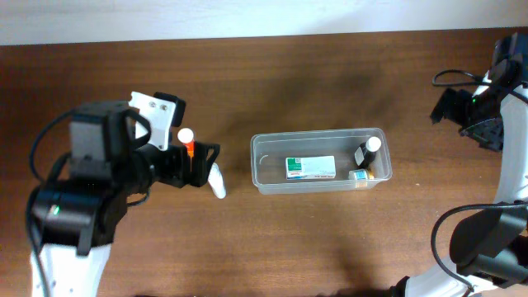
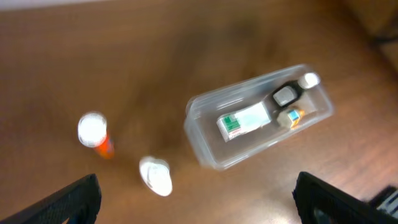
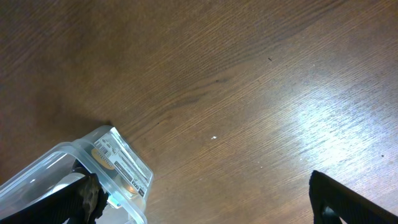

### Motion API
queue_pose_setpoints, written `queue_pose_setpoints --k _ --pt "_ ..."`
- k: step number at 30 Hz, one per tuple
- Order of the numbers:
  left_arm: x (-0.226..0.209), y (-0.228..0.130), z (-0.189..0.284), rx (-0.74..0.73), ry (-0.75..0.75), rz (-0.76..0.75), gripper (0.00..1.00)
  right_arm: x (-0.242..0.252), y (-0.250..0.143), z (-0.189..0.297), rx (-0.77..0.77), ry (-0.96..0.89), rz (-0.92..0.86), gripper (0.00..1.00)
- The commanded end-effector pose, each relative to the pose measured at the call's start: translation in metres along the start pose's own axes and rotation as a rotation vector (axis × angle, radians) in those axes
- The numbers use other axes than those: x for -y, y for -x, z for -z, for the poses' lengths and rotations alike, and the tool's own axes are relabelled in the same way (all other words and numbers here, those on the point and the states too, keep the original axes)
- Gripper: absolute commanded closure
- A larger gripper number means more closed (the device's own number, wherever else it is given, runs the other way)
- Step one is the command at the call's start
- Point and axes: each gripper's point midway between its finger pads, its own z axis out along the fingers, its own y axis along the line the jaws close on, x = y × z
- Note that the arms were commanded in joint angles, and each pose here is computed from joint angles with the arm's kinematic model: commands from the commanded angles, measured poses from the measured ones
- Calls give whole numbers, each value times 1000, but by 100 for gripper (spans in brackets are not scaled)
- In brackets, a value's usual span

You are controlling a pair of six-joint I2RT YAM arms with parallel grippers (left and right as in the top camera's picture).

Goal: Pack container
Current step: 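Move the left gripper down onto the white bottle and grasp it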

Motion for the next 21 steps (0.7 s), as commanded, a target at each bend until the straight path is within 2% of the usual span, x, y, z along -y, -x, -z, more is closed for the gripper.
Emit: queue_pose_setpoints --k 1,4,8,11,16,21 --pt "-41 -24 -21 -123 226 395 0 3 0 -2 -5 -10 -9 2" --pt "-55 -45 -40 -231 311 541 1 3 0 -2 -5 -10 -9 2" --pt "-54 -57 -70 -329 301 658 1 3 0 -2 -5 -10 -9 2" --pt "-47 -70 -87 -430 251 693 1 3 0 -2 -5 -10 -9 2" --pt "-61 -87 -114 -517 317 698 1 3 0 -2 -5 -10 -9 2" --pt "-58 -111 -143 -641 340 686 1 3 0 -2 -5 -10 -9 2"
